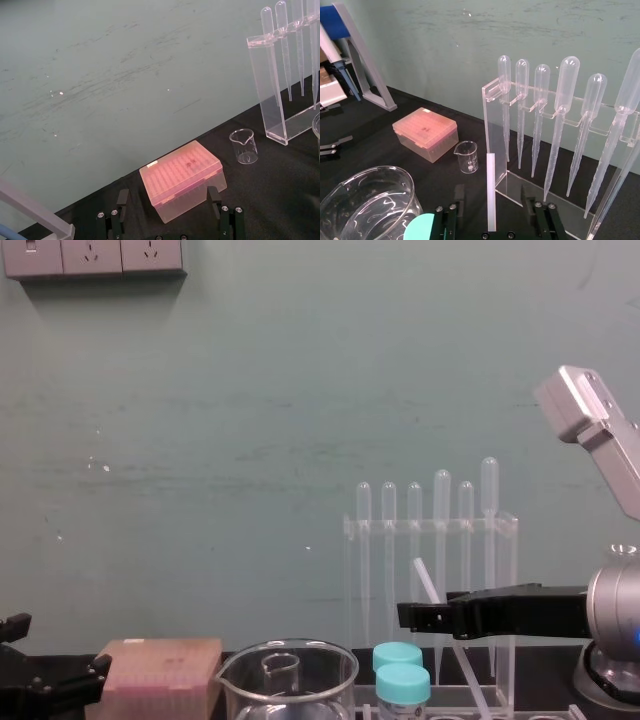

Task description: Pick up the stirring rod with one hand, then place it down.

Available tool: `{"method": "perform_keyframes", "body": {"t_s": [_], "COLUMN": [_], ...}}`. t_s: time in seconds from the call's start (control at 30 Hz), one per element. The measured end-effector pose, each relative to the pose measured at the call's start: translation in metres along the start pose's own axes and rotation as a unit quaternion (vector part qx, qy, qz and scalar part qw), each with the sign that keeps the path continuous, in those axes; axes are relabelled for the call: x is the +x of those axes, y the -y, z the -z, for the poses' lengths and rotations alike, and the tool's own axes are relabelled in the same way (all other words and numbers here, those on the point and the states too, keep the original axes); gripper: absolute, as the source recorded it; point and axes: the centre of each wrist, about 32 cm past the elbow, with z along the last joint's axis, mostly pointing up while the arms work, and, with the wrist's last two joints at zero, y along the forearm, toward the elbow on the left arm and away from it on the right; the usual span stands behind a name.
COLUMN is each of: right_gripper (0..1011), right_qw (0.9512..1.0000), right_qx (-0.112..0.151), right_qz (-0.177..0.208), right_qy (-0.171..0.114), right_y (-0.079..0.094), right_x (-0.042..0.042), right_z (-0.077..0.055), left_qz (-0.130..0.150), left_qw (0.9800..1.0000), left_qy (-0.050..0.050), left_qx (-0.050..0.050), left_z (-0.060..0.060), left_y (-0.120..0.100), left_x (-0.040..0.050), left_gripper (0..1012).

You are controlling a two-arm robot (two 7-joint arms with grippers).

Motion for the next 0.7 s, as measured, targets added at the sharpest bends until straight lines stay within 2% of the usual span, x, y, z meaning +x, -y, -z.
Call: {"method": "perform_keyframes", "body": {"t_s": [0.03, 0.27, 0.57, 0.63, 0.7], "right_gripper": [708, 463, 203, 112, 82], "right_qw": [1.0000, 1.0000, 1.0000, 1.0000, 1.0000], "right_qx": [0.000, 0.000, 0.001, 0.001, 0.001], "right_qz": [0.000, 0.000, 0.000, 0.000, 0.000], "right_qy": [0.000, -0.001, -0.001, -0.001, -0.001], "right_y": [0.0000, 0.0002, 0.0002, 0.0002, 0.0002], "right_x": [0.0000, 0.0000, 0.0000, 0.0000, 0.0000], "right_z": [0.0000, -0.0001, -0.0001, -0.0001, -0.0001], "left_qz": [0.000, 0.000, 0.000, 0.000, 0.000], "left_qw": [1.0000, 1.0000, 1.0000, 1.0000, 1.0000], "left_qy": [0.000, 0.000, 0.000, 0.000, 0.000], "left_qx": [0.000, 0.000, 0.000, 0.000, 0.000], "left_z": [0.0000, 0.0000, 0.0000, 0.0000, 0.0000], "left_y": [0.0000, 0.0000, 0.0000, 0.0000, 0.0000], "left_x": [0.0000, 0.0000, 0.0000, 0.0000, 0.0000], "left_gripper": [1000, 1000, 1000, 1000, 1000]}}
